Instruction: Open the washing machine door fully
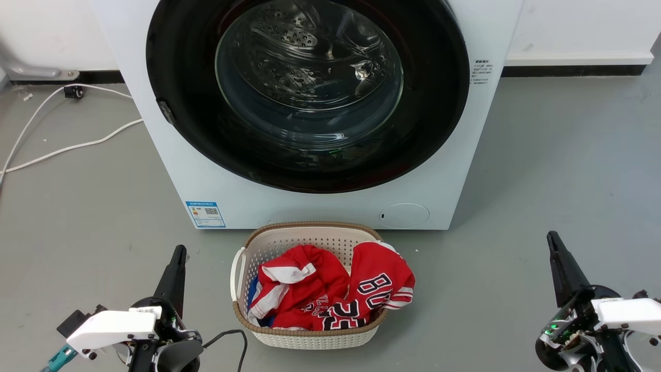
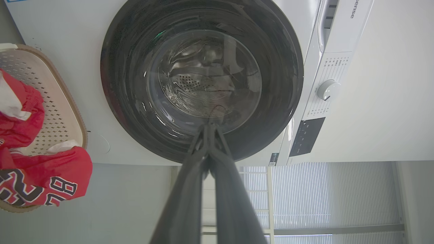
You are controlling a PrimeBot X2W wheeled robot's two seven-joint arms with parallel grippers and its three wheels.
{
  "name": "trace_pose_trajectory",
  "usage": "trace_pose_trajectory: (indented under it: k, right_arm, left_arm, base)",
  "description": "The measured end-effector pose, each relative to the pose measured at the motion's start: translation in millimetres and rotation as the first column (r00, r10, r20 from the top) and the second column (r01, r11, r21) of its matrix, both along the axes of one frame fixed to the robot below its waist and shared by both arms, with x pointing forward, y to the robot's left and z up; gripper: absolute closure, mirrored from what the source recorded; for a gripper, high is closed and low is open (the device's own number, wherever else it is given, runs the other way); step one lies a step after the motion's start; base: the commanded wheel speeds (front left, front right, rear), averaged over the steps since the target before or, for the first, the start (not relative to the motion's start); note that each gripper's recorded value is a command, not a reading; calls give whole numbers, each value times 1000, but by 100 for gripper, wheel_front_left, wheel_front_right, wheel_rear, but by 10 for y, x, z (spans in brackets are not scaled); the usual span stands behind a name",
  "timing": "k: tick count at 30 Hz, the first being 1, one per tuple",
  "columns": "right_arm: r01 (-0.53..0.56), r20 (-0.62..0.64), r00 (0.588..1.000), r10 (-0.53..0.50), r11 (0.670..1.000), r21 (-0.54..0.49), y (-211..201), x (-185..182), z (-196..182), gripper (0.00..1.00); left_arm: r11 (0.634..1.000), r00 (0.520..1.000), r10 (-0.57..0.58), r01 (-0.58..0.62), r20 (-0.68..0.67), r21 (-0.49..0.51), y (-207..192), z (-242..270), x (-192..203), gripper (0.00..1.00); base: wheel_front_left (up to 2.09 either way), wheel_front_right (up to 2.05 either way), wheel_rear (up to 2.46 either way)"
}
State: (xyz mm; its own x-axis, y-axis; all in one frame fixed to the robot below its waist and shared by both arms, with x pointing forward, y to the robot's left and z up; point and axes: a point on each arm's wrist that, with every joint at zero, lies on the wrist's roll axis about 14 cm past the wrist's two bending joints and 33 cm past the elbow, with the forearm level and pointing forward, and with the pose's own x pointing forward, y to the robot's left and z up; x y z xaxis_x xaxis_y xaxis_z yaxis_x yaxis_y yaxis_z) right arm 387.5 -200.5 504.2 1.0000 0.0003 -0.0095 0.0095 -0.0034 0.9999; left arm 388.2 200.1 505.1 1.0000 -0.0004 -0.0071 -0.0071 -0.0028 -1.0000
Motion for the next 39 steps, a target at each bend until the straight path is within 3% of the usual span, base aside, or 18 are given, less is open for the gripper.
trace_pose_trajectory:
  k: [19, 20, 21, 22, 29, 39]
  right_arm:
    - [1, 0, 1000, -1, 1000, 0, -2, 0, -1, 100]
    - [1, -6, 1000, -1, 1000, 0, -2, -7, -20, 0]
    - [2, -20, 1000, -2, 1000, 2, -1, -26, -66, 100]
    - [2, -38, 999, -2, 1000, 4, -1, -53, -129, 0]
    - [24, -93, 995, -24, 1000, -7, -25, -151, -308, 0]
    - [34, -68, 997, -49, 979, -199, -70, -158, -215, 0]
  left_arm:
    - [1000, 1000, 0, 0, 0, 0, 0, 0, 0, 100]
    - [1000, 1000, -1, 1, -6, -1, -3, -19, -5, 0]
    - [1000, 1000, -1, 1, -20, -2, -6, -65, -23, 100]
    - [1000, 999, -1, 1, -38, -4, -9, -128, -50, 0]
    - [1000, 997, 18, -18, -80, 1, 2, -267, -136, 0]
    - [986, 997, 50, -40, -57, 162, 57, -151, -109, 0]
  base:
    - [0, 0, 0]
    - [0, 0, 0]
    - [0, 0, 0]
    - [0, 0, 0]
    - [0, 0, 0]
    - [0, 0, 0]
